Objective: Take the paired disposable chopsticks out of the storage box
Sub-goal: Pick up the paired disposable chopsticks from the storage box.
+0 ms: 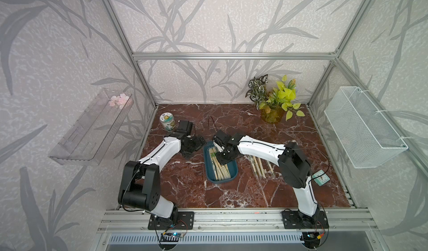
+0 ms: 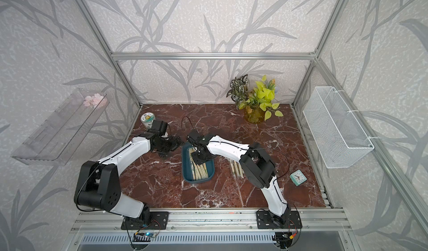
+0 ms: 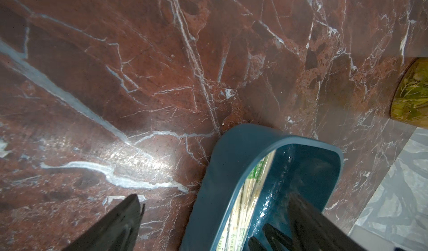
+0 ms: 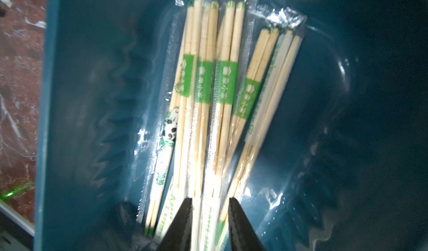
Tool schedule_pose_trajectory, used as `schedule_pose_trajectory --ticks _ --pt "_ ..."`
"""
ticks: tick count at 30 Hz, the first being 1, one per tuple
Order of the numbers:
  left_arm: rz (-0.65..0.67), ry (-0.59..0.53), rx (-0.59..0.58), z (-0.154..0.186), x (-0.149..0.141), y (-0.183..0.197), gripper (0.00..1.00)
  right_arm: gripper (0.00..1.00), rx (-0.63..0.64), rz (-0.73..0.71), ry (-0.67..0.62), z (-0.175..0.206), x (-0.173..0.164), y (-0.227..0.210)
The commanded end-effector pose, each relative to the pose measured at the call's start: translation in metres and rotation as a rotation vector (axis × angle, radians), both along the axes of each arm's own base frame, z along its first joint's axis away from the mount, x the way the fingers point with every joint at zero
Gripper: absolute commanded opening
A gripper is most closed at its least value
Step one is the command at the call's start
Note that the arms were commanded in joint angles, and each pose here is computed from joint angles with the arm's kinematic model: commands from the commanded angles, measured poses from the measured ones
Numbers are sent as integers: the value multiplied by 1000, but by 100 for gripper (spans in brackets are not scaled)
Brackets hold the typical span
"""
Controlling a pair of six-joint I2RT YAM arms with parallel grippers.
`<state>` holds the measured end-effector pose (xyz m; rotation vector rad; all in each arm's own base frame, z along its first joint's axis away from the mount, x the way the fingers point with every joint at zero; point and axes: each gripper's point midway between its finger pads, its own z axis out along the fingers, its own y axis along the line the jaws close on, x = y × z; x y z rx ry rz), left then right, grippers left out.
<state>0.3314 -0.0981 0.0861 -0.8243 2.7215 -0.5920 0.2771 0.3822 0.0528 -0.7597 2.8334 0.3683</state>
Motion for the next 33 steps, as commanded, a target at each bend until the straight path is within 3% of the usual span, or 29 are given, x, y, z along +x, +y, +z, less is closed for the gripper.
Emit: schedule_pose_trajectory --ticks 1,25,33 --pt "-16 -10 -1 4 -5 1 99 28 -26 12 -8 -1 2 -1" --pt "-26 -3 -9 0 -8 0 99 25 -101 14 37 -37 3 0" --pt "-29 -1 -13 -1 -8 -1 99 17 -76 3 34 -26 2 1"
